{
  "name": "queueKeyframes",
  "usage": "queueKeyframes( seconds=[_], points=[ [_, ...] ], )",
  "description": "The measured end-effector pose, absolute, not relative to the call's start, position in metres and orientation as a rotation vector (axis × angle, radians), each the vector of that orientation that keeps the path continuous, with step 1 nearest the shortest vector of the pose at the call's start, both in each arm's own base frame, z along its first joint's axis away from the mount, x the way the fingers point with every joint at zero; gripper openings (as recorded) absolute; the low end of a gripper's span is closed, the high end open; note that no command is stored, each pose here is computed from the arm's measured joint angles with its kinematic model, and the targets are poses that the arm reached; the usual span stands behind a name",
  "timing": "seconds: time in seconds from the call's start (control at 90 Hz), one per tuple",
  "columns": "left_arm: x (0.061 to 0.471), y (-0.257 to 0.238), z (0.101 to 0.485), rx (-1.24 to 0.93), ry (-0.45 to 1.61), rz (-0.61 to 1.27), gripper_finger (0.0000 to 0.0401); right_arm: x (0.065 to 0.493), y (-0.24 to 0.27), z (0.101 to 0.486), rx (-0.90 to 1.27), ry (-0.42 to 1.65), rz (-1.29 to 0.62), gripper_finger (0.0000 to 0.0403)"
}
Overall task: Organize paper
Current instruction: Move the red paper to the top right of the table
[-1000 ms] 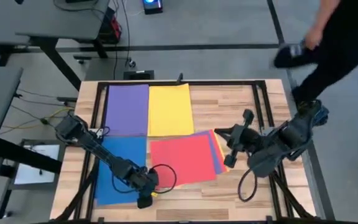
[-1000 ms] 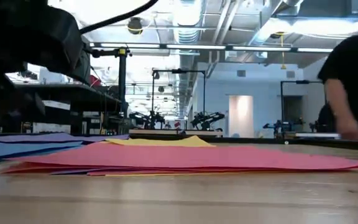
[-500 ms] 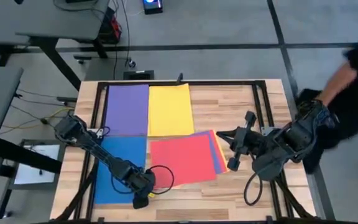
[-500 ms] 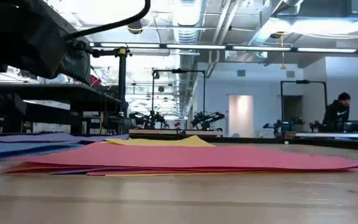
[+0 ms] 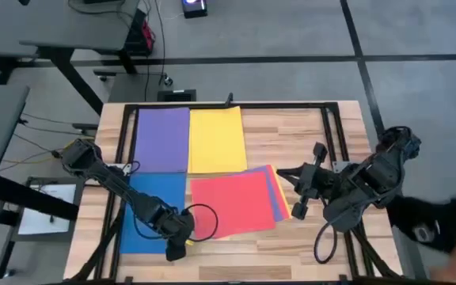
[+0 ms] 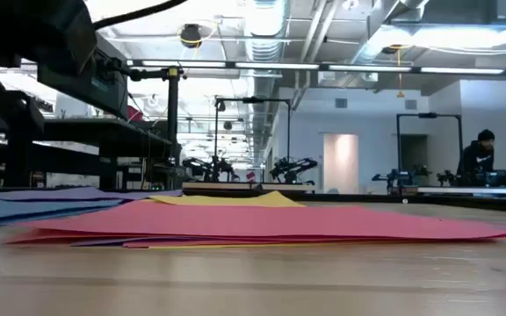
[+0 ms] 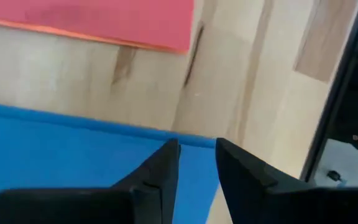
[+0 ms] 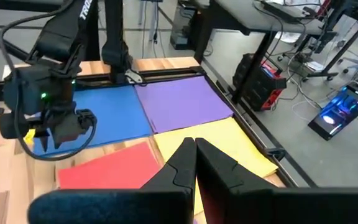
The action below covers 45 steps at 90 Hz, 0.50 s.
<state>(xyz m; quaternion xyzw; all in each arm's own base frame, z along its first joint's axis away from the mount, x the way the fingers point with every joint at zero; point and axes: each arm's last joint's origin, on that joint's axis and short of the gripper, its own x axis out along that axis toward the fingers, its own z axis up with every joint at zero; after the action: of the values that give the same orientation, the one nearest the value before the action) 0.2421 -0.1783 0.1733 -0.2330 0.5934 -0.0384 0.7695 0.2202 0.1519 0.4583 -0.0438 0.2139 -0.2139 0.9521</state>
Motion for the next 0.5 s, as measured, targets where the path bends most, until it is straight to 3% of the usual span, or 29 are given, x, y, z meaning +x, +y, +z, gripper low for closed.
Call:
queueKeyframes(
  seconds=[0.322,0.5],
  points=[
    [0.239,-0.159,0.218,-0.650,1.139,-0.114,0.0091,0.224,0.150,0.455,0.139,0.492,-0.380,0.0002],
    [0.233,-0.124,0.256,-0.759,0.991,-0.057,0.0091,0.237,0.128,0.436,0.293,0.694,-0.461,0.0054]
  ],
)
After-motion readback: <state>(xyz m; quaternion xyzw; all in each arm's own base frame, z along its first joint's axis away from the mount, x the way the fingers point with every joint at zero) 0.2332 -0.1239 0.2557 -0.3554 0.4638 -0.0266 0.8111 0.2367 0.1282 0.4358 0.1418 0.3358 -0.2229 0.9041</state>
